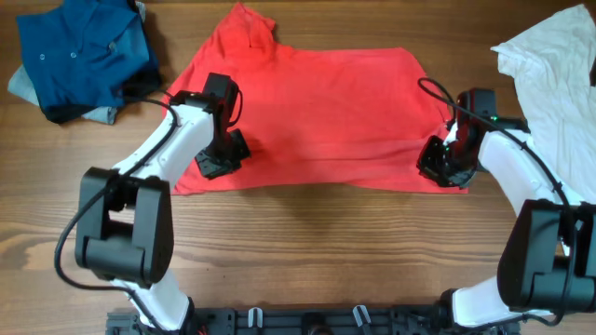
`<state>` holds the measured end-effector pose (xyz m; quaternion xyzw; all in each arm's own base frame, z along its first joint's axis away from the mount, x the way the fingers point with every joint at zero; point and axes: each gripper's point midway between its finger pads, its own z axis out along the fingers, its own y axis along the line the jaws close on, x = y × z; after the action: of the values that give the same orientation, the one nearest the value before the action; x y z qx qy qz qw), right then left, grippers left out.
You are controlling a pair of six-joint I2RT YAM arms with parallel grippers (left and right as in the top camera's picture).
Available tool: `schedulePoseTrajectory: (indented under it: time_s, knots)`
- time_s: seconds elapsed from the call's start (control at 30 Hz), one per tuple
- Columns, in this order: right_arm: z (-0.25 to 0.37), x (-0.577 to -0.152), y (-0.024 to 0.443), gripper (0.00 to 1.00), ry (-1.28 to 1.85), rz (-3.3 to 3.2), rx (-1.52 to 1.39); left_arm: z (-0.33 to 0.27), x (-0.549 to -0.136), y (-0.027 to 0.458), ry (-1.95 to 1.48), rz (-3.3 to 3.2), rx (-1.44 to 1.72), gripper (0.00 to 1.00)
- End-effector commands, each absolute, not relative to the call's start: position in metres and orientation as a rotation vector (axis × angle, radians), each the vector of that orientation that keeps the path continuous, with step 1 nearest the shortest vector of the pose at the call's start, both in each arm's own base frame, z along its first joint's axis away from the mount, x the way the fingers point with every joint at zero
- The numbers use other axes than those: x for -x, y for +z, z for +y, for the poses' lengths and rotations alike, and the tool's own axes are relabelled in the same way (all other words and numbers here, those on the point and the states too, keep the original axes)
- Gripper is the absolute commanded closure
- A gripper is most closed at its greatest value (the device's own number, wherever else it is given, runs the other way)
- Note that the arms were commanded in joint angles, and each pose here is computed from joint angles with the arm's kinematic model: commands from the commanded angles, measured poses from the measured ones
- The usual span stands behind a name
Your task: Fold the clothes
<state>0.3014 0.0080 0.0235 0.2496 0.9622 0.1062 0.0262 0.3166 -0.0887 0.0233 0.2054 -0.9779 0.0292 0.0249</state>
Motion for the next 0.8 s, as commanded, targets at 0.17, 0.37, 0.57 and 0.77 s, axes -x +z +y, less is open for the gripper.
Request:
schedulePoseTrajectory:
  time_s: [0.17,0.37,0.57,0.77]
  knots:
    - [0.009,-0.303,0.011,0.96,0.348,2.944,-0.834,-0.062,-0.318,0.0,-0.005,-2.983,-0.676,0.96]
    - [0.006,-0.299,0.0,0.96,0.32,2.963,-0.903,-0.037,-0.315,-0.017,0.001,-2.941,-0.754,0.96]
    - [-0.002,-0.288,-0.018,0.96,0.225,2.996,-1.04,-0.017,-0.316,-0.017,-0.002,-2.915,-0.843,0.95]
    - [-0.014,-0.274,-0.028,0.96,0.128,2.989,-1.244,0.008,-0.299,-0.015,-0.029,-2.799,-0.984,0.89]
